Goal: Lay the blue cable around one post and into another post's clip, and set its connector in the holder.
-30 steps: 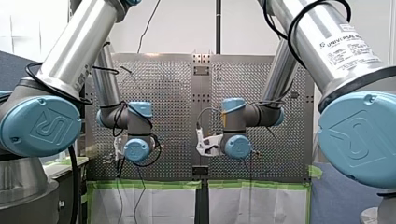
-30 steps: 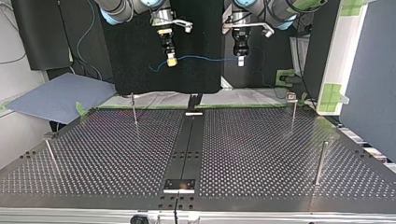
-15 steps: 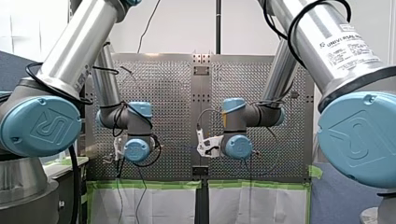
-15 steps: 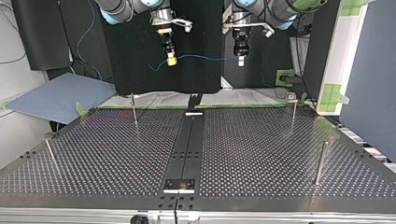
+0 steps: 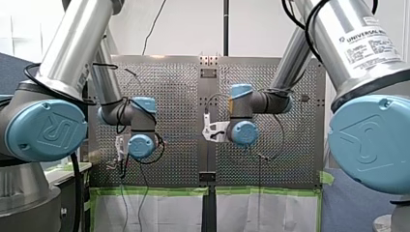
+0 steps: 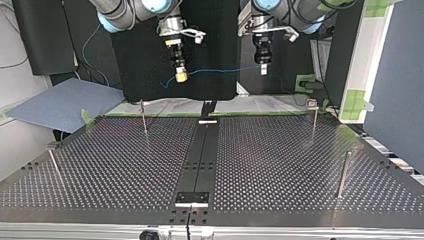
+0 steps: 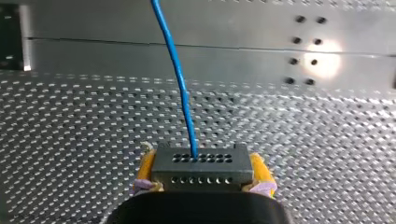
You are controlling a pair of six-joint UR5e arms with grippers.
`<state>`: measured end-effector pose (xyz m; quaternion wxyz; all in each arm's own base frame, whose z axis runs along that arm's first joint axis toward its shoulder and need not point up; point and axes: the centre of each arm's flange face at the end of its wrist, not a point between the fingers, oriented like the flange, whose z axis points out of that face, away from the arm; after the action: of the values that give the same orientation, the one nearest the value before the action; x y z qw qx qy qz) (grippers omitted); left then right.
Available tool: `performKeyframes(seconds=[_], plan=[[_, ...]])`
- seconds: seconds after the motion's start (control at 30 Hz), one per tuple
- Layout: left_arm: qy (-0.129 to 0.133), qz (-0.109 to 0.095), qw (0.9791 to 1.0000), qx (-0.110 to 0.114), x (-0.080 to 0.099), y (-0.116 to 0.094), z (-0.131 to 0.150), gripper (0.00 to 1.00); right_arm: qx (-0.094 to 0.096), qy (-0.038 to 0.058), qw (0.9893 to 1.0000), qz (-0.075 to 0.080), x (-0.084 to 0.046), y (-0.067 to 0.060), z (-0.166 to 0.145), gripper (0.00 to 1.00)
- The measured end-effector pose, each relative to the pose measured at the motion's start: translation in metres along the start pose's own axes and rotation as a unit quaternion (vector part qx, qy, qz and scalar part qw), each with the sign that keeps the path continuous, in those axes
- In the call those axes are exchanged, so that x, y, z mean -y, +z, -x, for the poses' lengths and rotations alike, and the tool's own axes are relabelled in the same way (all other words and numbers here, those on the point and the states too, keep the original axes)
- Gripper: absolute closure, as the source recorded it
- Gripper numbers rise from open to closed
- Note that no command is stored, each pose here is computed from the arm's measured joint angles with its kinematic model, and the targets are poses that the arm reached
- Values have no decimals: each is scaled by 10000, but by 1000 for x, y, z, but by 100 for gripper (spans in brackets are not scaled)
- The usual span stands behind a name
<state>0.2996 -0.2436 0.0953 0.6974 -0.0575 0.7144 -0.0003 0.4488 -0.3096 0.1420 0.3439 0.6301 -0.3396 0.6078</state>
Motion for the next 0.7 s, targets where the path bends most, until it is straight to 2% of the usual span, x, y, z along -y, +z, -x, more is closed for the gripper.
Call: performKeyframes(seconds=[0.23, 0.4, 0.57, 0.7], plan=[[-152, 107, 9998, 11, -6, 3, 19, 100, -248, 318, 9992, 2, -6, 17, -43, 100], [-311, 37, 9995, 15, -6, 4, 33, 100, -433, 530, 9976, -111, -5, 25, -75, 100], [-448, -143, 9989, 60, -1, 9, 50, 100, -640, 623, 9957, -237, -3, 31, -113, 100], [-572, -290, 9979, 88, 3, 11, 63, 100, -739, 614, 9947, -358, -2, 30, -139, 100]])
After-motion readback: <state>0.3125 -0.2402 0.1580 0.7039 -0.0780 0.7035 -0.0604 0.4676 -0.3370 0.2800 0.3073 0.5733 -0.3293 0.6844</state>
